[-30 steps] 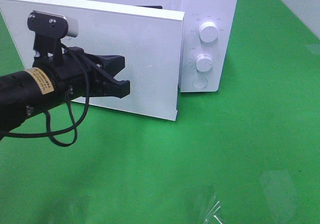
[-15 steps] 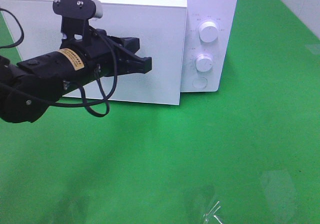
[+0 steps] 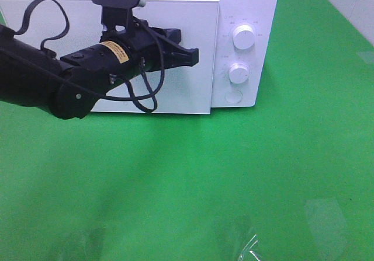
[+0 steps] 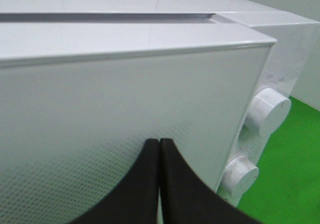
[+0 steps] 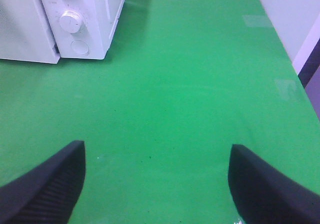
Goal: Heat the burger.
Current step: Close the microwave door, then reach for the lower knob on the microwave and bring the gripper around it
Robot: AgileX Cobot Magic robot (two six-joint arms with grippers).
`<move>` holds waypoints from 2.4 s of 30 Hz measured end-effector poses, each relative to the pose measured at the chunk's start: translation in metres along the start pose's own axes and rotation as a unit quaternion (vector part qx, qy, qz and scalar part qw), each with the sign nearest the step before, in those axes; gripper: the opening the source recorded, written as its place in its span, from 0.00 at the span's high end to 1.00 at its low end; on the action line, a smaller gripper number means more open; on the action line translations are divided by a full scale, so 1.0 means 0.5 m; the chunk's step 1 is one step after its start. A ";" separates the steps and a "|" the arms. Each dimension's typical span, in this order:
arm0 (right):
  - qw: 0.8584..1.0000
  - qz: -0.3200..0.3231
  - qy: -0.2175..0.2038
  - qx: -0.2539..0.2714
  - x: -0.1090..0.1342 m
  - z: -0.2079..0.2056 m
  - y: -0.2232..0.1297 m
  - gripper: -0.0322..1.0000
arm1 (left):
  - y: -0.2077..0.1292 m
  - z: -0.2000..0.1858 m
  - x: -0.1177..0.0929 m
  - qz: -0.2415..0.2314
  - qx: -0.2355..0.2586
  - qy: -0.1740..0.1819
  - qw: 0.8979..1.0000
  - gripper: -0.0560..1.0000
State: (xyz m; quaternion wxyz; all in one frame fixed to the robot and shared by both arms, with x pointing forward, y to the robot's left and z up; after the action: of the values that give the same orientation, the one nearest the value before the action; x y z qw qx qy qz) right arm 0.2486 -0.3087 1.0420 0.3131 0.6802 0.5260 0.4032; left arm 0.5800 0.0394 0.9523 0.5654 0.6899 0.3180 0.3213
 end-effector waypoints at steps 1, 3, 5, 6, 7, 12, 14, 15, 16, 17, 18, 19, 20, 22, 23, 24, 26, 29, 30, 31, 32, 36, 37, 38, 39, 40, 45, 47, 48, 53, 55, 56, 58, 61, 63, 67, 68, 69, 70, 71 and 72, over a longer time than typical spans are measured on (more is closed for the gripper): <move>1.000 0.000 0.000 0.000 0.000 0.000 0.000 0.24 | -0.001 0.009 -0.008 0.007 -0.002 -0.007 1.000 0.95; 1.000 0.000 0.000 0.000 0.000 0.000 0.000 0.24 | -0.002 0.018 -0.014 0.013 -0.004 -0.011 1.000 0.95; 1.000 0.000 0.000 0.000 0.000 0.000 0.000 0.24 | -0.004 0.022 -0.017 0.014 -0.003 -0.013 1.000 0.95; 1.000 0.000 0.000 0.000 0.000 0.000 0.000 0.24 | -0.005 0.029 -0.020 0.013 -0.003 -0.013 1.000 0.95; 1.000 0.000 0.000 0.000 0.000 0.000 0.000 0.24 | -0.005 0.029 -0.020 0.013 -0.003 -0.013 1.000 0.95; 1.000 0.000 0.000 0.000 0.000 0.000 0.000 0.24 | -0.014 0.046 -0.018 0.011 -0.001 0.002 1.000 0.95; 1.000 0.000 0.000 0.000 0.000 0.000 0.000 0.24 | -0.016 0.052 -0.018 0.018 0.001 0.007 1.000 0.95; 1.000 0.000 0.000 0.000 0.000 0.000 0.000 0.24 | -0.021 0.057 -0.012 0.017 0.005 0.014 1.000 0.95; 1.000 0.000 0.000 0.000 0.000 0.000 0.000 0.24 | -0.025 0.059 -0.013 0.018 0.011 0.013 1.000 0.95; 1.000 0.000 0.000 0.000 0.000 0.000 0.000 0.24 | -0.025 0.059 -0.013 0.018 0.011 0.013 1.000 0.95; 1.000 0.000 0.000 0.000 0.000 0.000 0.000 0.24 | -0.025 0.060 -0.012 0.018 0.012 0.014 1.000 0.95; 1.000 0.000 0.000 0.000 0.000 0.000 0.000 0.24 | -0.025 0.060 -0.012 0.018 0.012 0.014 1.000 0.95; 1.000 0.000 0.000 0.000 0.000 0.000 0.000 0.24 | -0.027 0.060 -0.012 0.018 0.015 0.013 1.000 0.95; 1.000 0.000 0.000 0.000 0.000 0.000 0.000 0.24 | -0.026 0.059 -0.013 0.018 0.020 0.012 1.000 0.95; 1.000 0.000 0.000 0.000 0.000 0.000 0.000 0.24 | -0.021 0.057 -0.013 0.015 0.033 0.009 0.999 0.95; 1.000 0.000 0.000 0.000 0.000 0.000 0.000 0.24 | -0.021 0.057 -0.013 0.015 0.033 0.009 0.999 0.95; 1.000 0.000 0.000 0.000 0.000 0.000 0.000 0.24 | -0.019 0.055 -0.013 0.013 0.043 0.007 0.999 0.95; 1.000 0.000 0.000 0.000 0.000 0.000 0.000 0.24 | -0.003 0.044 -0.027 0.002 0.079 -0.005 0.997 0.95; 1.000 0.000 0.000 0.000 0.000 0.000 0.000 0.24 | 0.003 0.034 -0.048 0.004 0.106 -0.024 0.994 0.95; 1.000 0.000 0.000 0.000 0.000 0.000 0.000 0.24 | 0.003 0.034 -0.048 0.004 0.106 -0.024 0.994 0.95; 1.000 0.000 0.000 0.000 0.000 0.000 0.000 0.24 | 0.001 0.021 -0.072 0.008 0.144 -0.046 0.988 0.95; 1.000 0.000 0.000 0.000 0.000 0.000 0.000 0.24 | -0.001 0.001 -0.104 0.015 0.192 -0.076 0.978 0.83; 1.000 0.000 0.000 0.000 0.000 0.000 0.000 0.24 | -0.002 -0.007 -0.115 0.018 0.209 -0.086 0.974 0.72; 1.000 0.000 0.000 0.000 0.000 0.000 0.000 0.24 | -0.001 -0.022 -0.131 0.023 0.236 -0.102 0.966 0.47; 1.000 0.000 0.000 0.000 0.000 0.000 0.000 0.24 | -0.001 -0.022 -0.131 0.023 0.236 -0.102 0.966 0.47; 1.000 0.000 0.000 0.000 0.000 0.000 0.000 0.24 | -0.002 -0.036 -0.144 0.027 0.263 -0.115 0.957 0.19; 1.000 0.000 0.000 0.000 0.000 0.000 0.000 0.24 | 0.001 -0.055 -0.153 0.031 0.296 -0.129 0.946 0.06; 1.000 0.000 0.000 0.000 0.000 0.000 0.000 0.24 | 0.005 -0.085 -0.152 0.034 0.346 -0.142 0.927 0.03; 1.000 0.000 0.000 0.000 0.000 0.000 0.000 0.24 | 0.005 -0.085 -0.152 0.034 0.346 -0.142 0.927 0.03; 1.000 0.000 0.000 0.000 0.000 0.000 0.000 0.24 | 0.025 -0.135 -0.147 0.041 0.406 -0.159 0.899 0.03; 1.000 0.000 0.000 0.000 0.000 0.000 0.000 0.24 | 0.035 -0.156 -0.142 0.048 0.429 -0.165 0.887 0.03; 1.000 0.000 0.000 0.000 0.000 0.000 0.000 0.24 | 0.042 -0.173 -0.132 0.045 0.448 -0.165 0.878 0.03; 1.000 0.000 0.000 0.000 0.000 0.000 0.000 0.24 | 0.051 -0.188 -0.111 0.033 0.466 -0.156 0.870 0.03; 1.000 0.000 0.000 0.000 0.000 0.000 0.000 0.24 | 0.061 -0.206 -0.060 0.002 0.492 -0.129 0.861 0.03; 1.000 0.000 0.000 0.000 0.000 0.000 0.000 0.24 | 0.068 -0.220 -0.027 -0.016 0.505 -0.111 0.856 0.03; 1.000 0.000 0.000 0.000 0.000 0.000 0.000 0.24 | 0.080 -0.245 0.028 -0.042 0.521 -0.085 0.848 0.03; 1.000 0.000 0.000 0.000 0.000 0.000 0.000 0.24 | 0.091 -0.262 0.062 -0.059 0.524 -0.066 0.847 0.03; 1.000 0.000 0.000 0.000 0.000 0.000 0.000 0.24 | 0.091 -0.262 0.062 -0.059 0.524 -0.066 0.847 0.03; 1.000 0.000 0.000 0.000 0.000 0.000 0.000 0.24 | 0.099 -0.280 0.098 -0.078 0.527 -0.045 0.845 0.03; 1.000 0.000 0.000 0.000 0.000 0.000 0.000 0.24 | 0.099 -0.280 0.098 -0.078 0.527 -0.045 0.845 0.03; 1.000 0.000 0.000 0.000 0.000 0.000 0.000 0.24 | 0.108 -0.301 0.133 -0.098 0.527 -0.023 0.844 0.03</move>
State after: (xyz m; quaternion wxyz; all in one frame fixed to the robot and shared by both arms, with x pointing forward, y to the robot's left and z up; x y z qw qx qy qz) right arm 0.2486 -0.3086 1.0420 0.3127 0.6802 0.5261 0.4034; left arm 0.5026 0.1707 1.0342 0.1521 0.8565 0.4922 0.0318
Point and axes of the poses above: a point on each arm's last joint axis where the gripper is mounted, z pointing out along that axis toward the gripper, x along the wrist's bending axis when the last joint is at zero, y = z × x, the point moved 2 cm from there along z, pointing out along that axis toward the gripper, and after that the axes turned 12 degrees about z, right-handed, at the moved point
